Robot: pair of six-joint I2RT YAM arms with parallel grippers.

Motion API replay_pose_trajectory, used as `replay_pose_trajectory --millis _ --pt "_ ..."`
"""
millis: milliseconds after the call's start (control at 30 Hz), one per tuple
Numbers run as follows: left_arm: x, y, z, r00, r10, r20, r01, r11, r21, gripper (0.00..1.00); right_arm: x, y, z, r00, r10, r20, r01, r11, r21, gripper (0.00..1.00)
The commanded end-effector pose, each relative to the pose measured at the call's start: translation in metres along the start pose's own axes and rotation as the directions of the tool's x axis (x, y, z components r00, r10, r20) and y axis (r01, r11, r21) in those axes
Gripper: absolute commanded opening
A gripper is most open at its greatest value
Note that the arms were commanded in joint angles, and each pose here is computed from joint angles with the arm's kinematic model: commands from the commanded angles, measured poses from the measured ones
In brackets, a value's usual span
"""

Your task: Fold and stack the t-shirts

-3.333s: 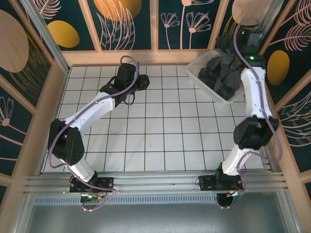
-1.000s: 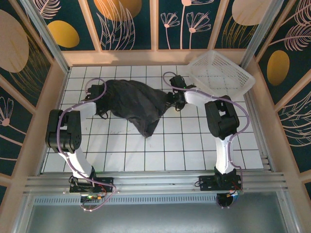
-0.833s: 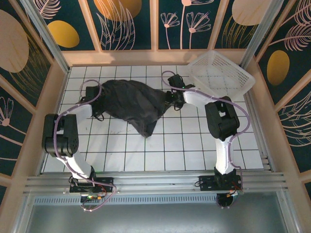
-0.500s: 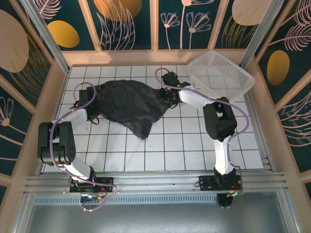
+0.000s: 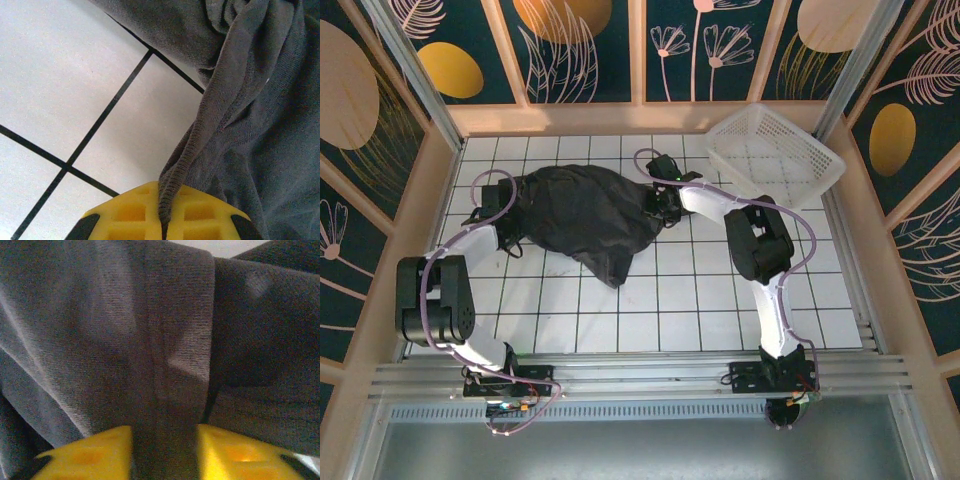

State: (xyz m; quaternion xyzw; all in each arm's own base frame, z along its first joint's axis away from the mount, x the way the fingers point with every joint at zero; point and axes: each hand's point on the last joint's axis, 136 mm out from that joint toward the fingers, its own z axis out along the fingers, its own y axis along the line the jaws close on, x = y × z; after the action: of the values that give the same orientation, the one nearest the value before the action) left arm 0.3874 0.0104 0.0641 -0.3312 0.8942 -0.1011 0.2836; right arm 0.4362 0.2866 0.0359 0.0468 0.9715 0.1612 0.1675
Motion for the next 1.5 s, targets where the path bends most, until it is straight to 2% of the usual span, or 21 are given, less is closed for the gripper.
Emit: replay_pose_trajectory --millis 0,67,200,367,500,667,767,900,1000,1133,1167,1200,1233,1267,1367,1467 --pt "-0.007 0.005 -0.010 0.999 0.022 0.024 -0.022 0.999 -0.026 0.00 0.001 0.004 -0.006 1.000 0.016 -0.011 -0.016 1.000 0.002 0.18" --pt "-0.007 0.007 -0.012 0.999 0.025 0.028 -0.024 0.999 -0.036 0.00 0.001 0.003 -0.010 1.000 0.029 -0.002 -0.029 1.000 0.004 0.00" --pt "-0.007 0.017 -0.018 0.998 0.040 0.043 -0.036 0.996 -0.080 0.00 -0.010 0.003 -0.046 0.996 0.050 0.076 -0.051 0.999 0.006 0.00" --pt "-0.007 0.047 -0.029 0.997 0.034 0.062 -0.023 0.986 -0.165 0.00 -0.021 0.002 -0.127 0.976 0.044 0.214 -0.047 0.999 0.008 0.00" --pt "-0.010 0.080 -0.038 0.996 -0.013 0.089 0.033 0.972 -0.232 0.00 -0.013 -0.003 -0.189 0.950 0.051 0.307 -0.057 0.998 0.010 0.00" --pt "-0.011 0.096 -0.035 0.993 -0.073 0.089 0.092 0.969 -0.227 0.00 -0.011 -0.018 -0.226 0.917 0.090 0.389 -0.105 0.994 0.017 0.00" --pt "-0.012 0.092 -0.031 0.993 -0.090 0.078 0.105 0.972 -0.209 0.00 -0.032 -0.027 -0.225 0.900 0.097 0.425 -0.117 0.993 0.022 0.00" --pt "-0.011 0.075 -0.023 0.995 -0.097 0.037 0.101 0.987 -0.125 0.00 -0.087 -0.056 -0.203 0.886 0.141 0.442 -0.176 0.984 0.039 0.00" --pt "-0.007 0.066 -0.020 0.996 -0.087 0.000 0.087 0.993 -0.078 0.00 -0.124 -0.065 -0.180 0.895 0.152 0.419 -0.185 0.982 0.039 0.00" --pt "-0.004 0.052 -0.021 0.998 -0.056 -0.026 0.056 0.998 -0.004 0.01 -0.155 -0.073 -0.154 0.921 0.168 0.351 -0.205 0.976 0.071 0.00" --pt "-0.005 0.049 -0.022 0.998 -0.048 -0.028 0.048 0.999 0.016 0.04 -0.157 -0.076 -0.151 0.927 0.171 0.335 -0.211 0.974 0.085 0.10" --pt "-0.004 0.047 -0.023 0.999 -0.041 -0.031 0.042 0.999 0.026 0.05 -0.158 -0.075 -0.151 0.929 0.164 0.331 -0.206 0.974 0.097 0.23" --pt "-0.003 0.045 -0.024 0.999 -0.034 -0.033 0.035 0.999 0.037 0.05 -0.155 -0.076 -0.155 0.928 0.154 0.338 -0.204 0.972 0.116 0.39" --pt "-0.003 0.044 -0.024 0.999 -0.029 -0.034 0.030 0.999 0.043 0.03 -0.147 -0.077 -0.158 0.928 0.143 0.344 -0.200 0.970 0.135 0.49" --pt "0.002 0.043 -0.024 0.999 -0.022 -0.048 0.025 0.998 0.057 0.00 -0.105 -0.086 -0.168 0.927 0.138 0.350 -0.202 0.967 0.153 0.61" --pt "0.007 0.040 -0.023 0.997 -0.027 -0.069 0.032 0.996 0.081 0.00 -0.041 -0.106 -0.166 0.935 0.174 0.309 -0.235 0.957 0.173 0.62"
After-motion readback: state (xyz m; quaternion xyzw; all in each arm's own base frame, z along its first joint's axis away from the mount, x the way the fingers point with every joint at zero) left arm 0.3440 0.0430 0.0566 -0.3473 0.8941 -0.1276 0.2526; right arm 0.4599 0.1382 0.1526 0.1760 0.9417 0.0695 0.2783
